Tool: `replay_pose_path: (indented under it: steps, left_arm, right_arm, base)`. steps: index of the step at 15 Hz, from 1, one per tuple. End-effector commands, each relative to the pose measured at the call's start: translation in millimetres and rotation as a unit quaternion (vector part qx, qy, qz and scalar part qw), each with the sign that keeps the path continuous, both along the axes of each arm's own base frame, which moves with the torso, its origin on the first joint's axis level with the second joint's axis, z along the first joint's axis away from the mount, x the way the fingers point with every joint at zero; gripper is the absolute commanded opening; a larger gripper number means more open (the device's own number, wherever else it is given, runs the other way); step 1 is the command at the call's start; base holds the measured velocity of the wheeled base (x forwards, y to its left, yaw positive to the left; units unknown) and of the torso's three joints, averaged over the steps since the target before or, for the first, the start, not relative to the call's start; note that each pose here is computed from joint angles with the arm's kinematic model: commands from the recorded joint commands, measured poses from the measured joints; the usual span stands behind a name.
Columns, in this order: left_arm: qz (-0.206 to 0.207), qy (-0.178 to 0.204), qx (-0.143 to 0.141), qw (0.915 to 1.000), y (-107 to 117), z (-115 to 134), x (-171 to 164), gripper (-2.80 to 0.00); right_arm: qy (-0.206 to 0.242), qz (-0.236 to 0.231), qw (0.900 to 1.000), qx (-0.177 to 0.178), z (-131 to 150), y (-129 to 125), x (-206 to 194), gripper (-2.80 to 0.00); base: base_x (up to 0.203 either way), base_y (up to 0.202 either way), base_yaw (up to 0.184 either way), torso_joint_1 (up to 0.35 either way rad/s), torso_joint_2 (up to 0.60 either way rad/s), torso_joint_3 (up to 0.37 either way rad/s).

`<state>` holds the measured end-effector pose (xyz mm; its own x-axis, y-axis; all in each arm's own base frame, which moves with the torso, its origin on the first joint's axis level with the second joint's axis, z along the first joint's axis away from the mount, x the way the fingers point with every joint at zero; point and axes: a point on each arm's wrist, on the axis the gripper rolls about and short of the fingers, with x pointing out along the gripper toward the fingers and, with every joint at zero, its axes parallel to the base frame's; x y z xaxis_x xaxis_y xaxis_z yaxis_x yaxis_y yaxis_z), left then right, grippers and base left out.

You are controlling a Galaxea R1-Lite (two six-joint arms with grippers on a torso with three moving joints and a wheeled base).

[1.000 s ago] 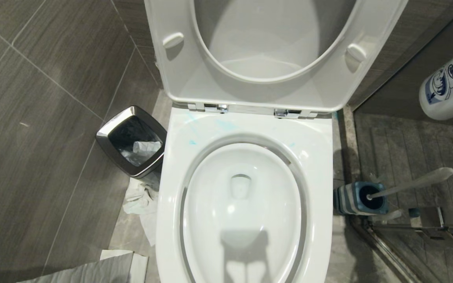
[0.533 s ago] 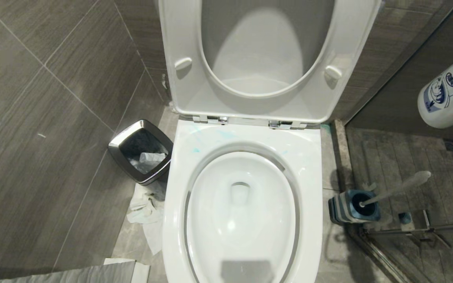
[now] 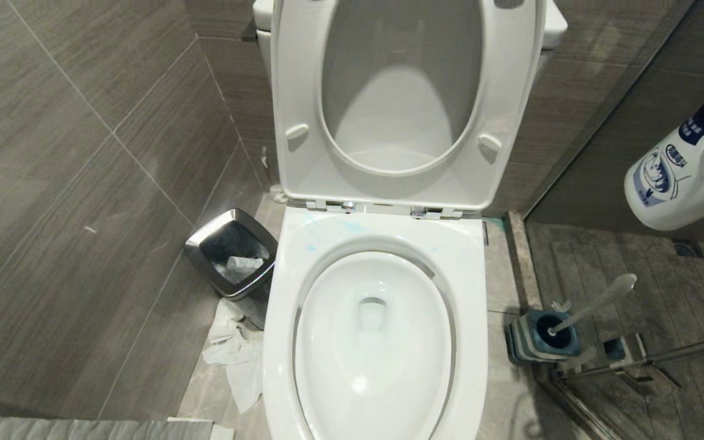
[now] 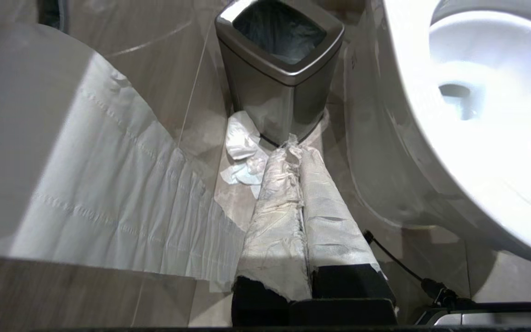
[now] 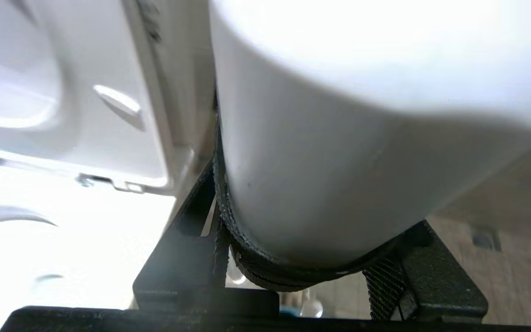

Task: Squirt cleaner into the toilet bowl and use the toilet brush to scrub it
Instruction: Pour in the cleaning agent

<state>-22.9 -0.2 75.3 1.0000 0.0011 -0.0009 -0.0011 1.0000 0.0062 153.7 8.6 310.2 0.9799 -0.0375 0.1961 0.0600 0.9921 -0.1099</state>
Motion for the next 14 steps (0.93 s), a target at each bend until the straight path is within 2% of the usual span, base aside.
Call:
replay_pose_path:
  steps: [1, 4, 8, 11, 14]
  left_arm:
    - [0.0, 0.001, 0.0, 1.0, 0.0, -0.4, 0.2, -2.8]
    - [0.0, 0.001, -0.001, 1.0, 0.0, -0.4, 0.2, -2.8]
    - [0.0, 0.001, -0.001, 1.0, 0.0, -0.4, 0.2, -2.8]
    - [0.0, 0.001, -0.001, 1.0, 0.0, -0.4, 0.2, -2.8]
    - [0.0, 0.001, -0.001, 1.0, 0.0, -0.4, 0.2, -2.8]
  right_arm:
    - [-0.002, 0.01, 1.0, 0.0, -0.4, 3.2, -2.2, -2.8]
    - [0.011, 0.024, 1.0, 0.002, -3.0, 13.7, -3.1, -2.8]
    - [0.033, 0.053, 0.998, 0.004, -7.7, 44.1, -2.9, -2.8]
    - [0.062, 0.065, 0.995, -0.034, -17.3, 66.1, 11.7, -2.8]
    - [0.078, 0.051, 0.992, -0.082, -20.1, 86.7, 27.9, -2.8]
  base:
    - [0.0, 0.0, 0.0, -0.005, 0.0, 0.196]
    - [0.0, 0.0, 0.0, 0.003, 0.0, 0.2]
    - [0.0, 0.0, 0.0, -0.001, 0.0, 0.174]
    - [0.0, 0.0, 0.0, 0.002, 0.0, 0.036]
    - [0.0, 0.0, 0.0, 0.0, 0.0, 0.0]
